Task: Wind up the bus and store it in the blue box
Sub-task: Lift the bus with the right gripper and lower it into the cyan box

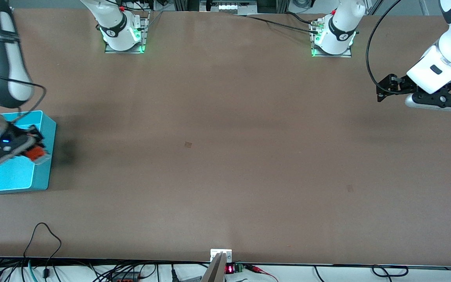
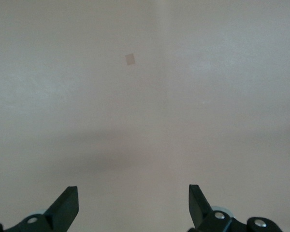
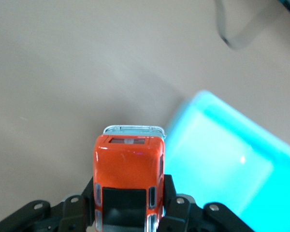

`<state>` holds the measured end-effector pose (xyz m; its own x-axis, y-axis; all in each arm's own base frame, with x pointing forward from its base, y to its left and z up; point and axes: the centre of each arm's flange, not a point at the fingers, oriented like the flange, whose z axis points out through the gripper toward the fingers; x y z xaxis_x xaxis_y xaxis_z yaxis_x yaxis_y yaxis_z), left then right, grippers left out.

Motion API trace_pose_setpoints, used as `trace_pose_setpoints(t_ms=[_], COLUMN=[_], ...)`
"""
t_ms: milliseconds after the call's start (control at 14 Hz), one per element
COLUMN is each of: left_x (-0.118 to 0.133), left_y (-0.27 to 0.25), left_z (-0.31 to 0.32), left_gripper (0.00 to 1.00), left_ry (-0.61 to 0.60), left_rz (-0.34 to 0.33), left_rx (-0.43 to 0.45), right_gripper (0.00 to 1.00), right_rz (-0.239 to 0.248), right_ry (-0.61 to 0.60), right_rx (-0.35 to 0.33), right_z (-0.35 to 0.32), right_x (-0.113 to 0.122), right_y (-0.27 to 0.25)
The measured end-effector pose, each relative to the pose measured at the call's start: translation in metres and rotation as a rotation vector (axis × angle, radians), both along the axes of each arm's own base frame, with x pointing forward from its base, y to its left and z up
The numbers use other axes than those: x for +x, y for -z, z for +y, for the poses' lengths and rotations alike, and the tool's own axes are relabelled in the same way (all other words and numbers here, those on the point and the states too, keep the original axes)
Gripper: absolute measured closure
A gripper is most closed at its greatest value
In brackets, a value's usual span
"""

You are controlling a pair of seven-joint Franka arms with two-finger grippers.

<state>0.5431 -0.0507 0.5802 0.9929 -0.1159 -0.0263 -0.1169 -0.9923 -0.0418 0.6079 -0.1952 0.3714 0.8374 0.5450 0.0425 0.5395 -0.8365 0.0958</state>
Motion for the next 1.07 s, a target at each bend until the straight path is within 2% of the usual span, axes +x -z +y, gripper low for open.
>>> trace_pose_setpoints(t_ms=[143,286,429,571,857,1071], left_x=[0.0,0.0,0.0,0.0,0.0,0.0], left_y=[0.0,0.0,0.0,0.0,0.0,0.0], left_z=[0.0,0.0,0.0,0.0,0.0,0.001], left_gripper=[0.0,0.0,0.0,0.0,0.0,0.0], left_ry=[0.0,0.0,0.0,0.0,0.0,-0.001], left_rz=[0.0,-0.001,-0.001,-0.001,-0.001,-0.001], left_rx=[0.0,0.0,0.0,0.0,0.0,0.0], right_gripper=[0.46,0.46,0.46,0.46,0.46,0.46], right_rz=[0.009,0.041,0.079,0.101,0.105,0.137], right_ry=[0.16,0.301,0.385,0.436,0.49,0.512], right_rx=[0.023,0.035,0.036,0.023,-0.003,-0.003], right_z=[-0.046,-0.062,-0.075,-0.098,-0.136,-0.151], right_x=[-0.016,-0.022,-0.027,-0.037,-0.043,-0.051], right_y=[0.012,0.037,0.065,0.084,0.095,0.118])
